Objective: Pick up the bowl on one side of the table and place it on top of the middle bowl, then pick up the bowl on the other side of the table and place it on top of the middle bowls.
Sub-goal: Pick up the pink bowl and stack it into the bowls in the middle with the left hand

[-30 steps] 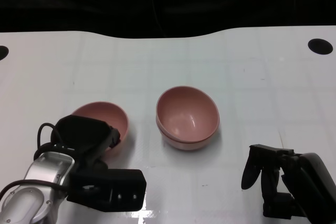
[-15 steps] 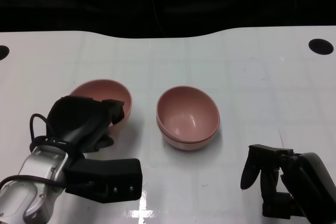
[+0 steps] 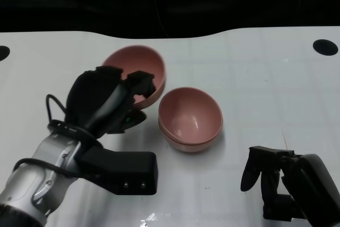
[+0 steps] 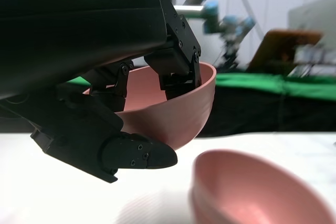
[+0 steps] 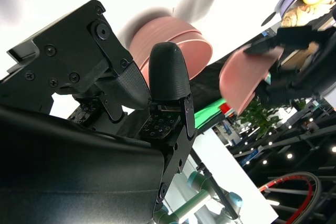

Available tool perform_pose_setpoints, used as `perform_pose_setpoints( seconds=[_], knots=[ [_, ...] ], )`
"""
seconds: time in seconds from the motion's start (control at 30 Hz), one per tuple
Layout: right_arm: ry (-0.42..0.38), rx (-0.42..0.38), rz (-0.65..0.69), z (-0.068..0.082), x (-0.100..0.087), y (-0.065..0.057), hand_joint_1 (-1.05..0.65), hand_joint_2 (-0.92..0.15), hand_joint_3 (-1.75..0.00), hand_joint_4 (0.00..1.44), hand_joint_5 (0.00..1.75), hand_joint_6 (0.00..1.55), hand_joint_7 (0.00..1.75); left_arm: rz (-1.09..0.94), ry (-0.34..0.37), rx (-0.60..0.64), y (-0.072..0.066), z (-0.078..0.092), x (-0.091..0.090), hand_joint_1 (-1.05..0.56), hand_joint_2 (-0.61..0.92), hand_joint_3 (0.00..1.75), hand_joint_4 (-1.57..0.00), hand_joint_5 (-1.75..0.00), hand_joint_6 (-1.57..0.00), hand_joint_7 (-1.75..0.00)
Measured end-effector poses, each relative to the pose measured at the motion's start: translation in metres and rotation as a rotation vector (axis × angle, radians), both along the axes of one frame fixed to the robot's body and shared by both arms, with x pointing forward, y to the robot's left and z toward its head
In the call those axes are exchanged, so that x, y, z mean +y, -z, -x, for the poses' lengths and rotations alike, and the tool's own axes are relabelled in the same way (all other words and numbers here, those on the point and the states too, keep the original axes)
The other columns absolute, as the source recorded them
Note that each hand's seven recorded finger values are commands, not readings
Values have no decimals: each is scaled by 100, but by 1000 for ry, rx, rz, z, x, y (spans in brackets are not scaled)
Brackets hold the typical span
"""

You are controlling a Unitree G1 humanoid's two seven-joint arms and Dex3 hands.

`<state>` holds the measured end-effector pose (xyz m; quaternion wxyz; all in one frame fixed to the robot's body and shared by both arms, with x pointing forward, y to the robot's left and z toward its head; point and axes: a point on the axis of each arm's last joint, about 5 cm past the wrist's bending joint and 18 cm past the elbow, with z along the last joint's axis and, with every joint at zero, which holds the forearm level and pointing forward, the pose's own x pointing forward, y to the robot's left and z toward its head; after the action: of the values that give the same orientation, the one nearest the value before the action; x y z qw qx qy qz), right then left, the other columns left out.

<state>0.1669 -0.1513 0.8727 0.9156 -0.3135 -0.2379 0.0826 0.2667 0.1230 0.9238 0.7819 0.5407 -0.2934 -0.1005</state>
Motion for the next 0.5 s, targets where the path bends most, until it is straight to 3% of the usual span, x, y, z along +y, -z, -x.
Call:
perform_pose_setpoints(
  seconds=[0.07,0.2,0.3,0.33,0.43,0.5],
  knots=[
    [0,1,0,0,0,0,-11,-10,-169,98,175,85,152,10,36,-6,-2,-3,-5,-23,64,67,-81,-174,-85,-116],
    [-2,6,12,0,1,1,-11,-10,-169,99,175,85,151,36,134,-10,-5,-7,-16,-21,64,73,-84,-168,-85,-120],
    [-4,8,11,0,2,1,-10,-10,-168,99,175,85,151,38,188,-5,-5,-9,-24,-21,63,81,-83,-174,-78,-144],
    [-5,8,11,1,2,1,-10,-10,-167,99,175,85,151,35,202,-3,-5,-10,-26,-22,63,80,-83,-174,-78,-145],
    [-5,8,12,0,3,1,-10,-11,-167,99,175,85,152,3,248,10,-8,-12,-35,-25,68,72,-81,-175,-77,-143],
    [-3,7,13,0,3,1,-10,-11,-166,99,175,86,152,-37,278,28,-12,-15,-40,-26,76,57,-78,-175,-72,-150]
  ],
)
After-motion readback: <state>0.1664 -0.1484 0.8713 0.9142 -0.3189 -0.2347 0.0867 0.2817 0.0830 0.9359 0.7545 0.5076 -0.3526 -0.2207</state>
